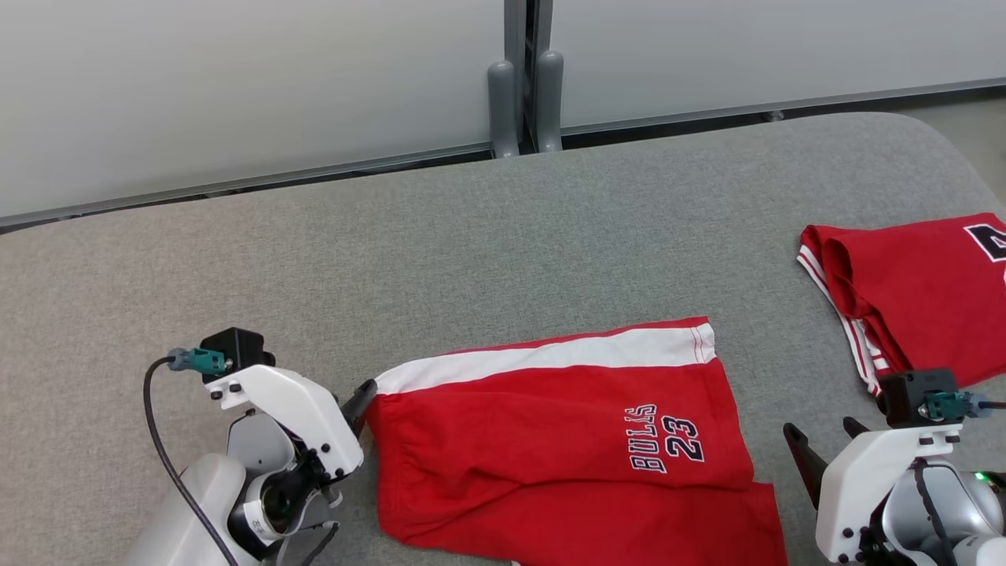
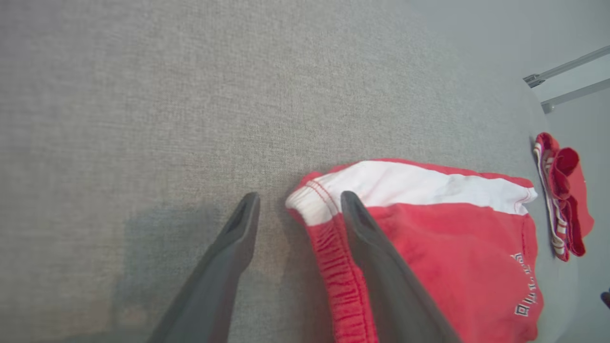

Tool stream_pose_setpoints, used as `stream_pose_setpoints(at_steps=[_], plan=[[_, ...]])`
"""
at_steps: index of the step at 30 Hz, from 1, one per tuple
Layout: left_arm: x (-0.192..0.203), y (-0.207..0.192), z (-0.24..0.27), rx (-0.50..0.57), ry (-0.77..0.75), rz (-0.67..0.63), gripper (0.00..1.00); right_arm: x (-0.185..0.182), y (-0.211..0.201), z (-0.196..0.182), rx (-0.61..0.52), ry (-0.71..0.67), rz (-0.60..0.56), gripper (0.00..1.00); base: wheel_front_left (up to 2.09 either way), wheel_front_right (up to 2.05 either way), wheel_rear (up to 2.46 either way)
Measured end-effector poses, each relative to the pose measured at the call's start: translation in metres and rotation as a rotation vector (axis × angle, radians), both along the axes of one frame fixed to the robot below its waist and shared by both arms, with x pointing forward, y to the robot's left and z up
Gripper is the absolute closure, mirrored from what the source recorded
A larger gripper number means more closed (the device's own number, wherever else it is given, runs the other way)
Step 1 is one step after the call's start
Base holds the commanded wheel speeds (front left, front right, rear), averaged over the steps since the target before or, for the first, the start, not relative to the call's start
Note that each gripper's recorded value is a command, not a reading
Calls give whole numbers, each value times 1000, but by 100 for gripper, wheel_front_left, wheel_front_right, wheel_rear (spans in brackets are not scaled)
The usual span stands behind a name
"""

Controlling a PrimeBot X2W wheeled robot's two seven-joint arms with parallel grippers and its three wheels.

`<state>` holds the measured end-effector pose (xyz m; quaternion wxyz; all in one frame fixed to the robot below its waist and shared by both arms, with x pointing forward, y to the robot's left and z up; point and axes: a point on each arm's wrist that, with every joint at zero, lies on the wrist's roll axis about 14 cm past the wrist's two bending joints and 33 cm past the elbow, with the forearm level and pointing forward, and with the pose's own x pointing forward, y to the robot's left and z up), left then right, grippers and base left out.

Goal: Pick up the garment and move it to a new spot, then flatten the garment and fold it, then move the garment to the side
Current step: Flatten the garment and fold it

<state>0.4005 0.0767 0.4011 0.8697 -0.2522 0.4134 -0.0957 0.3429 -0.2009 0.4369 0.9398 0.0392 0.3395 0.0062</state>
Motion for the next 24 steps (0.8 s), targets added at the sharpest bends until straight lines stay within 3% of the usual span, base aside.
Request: stream_pose_setpoints(at_steps=[2,3,9,12,15,16,20,24], plan=[[2,-4,-2,-1,13,-10,44,0,-2,-1,-1,4,-7,0,0,0,0],[3,-6,-3,0,21,-16,51,-1,-3,-2,-2,6,-11,0,0,0,0],[2,-11,-11,7,64,-48,71,-2,-8,-4,-1,13,-26,0,0,0,0],[2,-12,-14,-2,80,-49,69,-2,-9,-4,-2,13,-30,0,0,0,0],[0,-12,-16,-2,93,-53,50,-1,-11,-5,-2,15,-35,0,0,0,0],[1,-13,-15,-11,92,-49,36,0,-11,-5,-2,14,-35,0,0,0,0],[-1,-13,-13,-23,91,-42,18,1,-9,-6,0,17,-30,0,0,0,0],[-4,-13,-13,-29,96,-35,20,2,-8,-7,1,19,-26,0,0,0,0]])
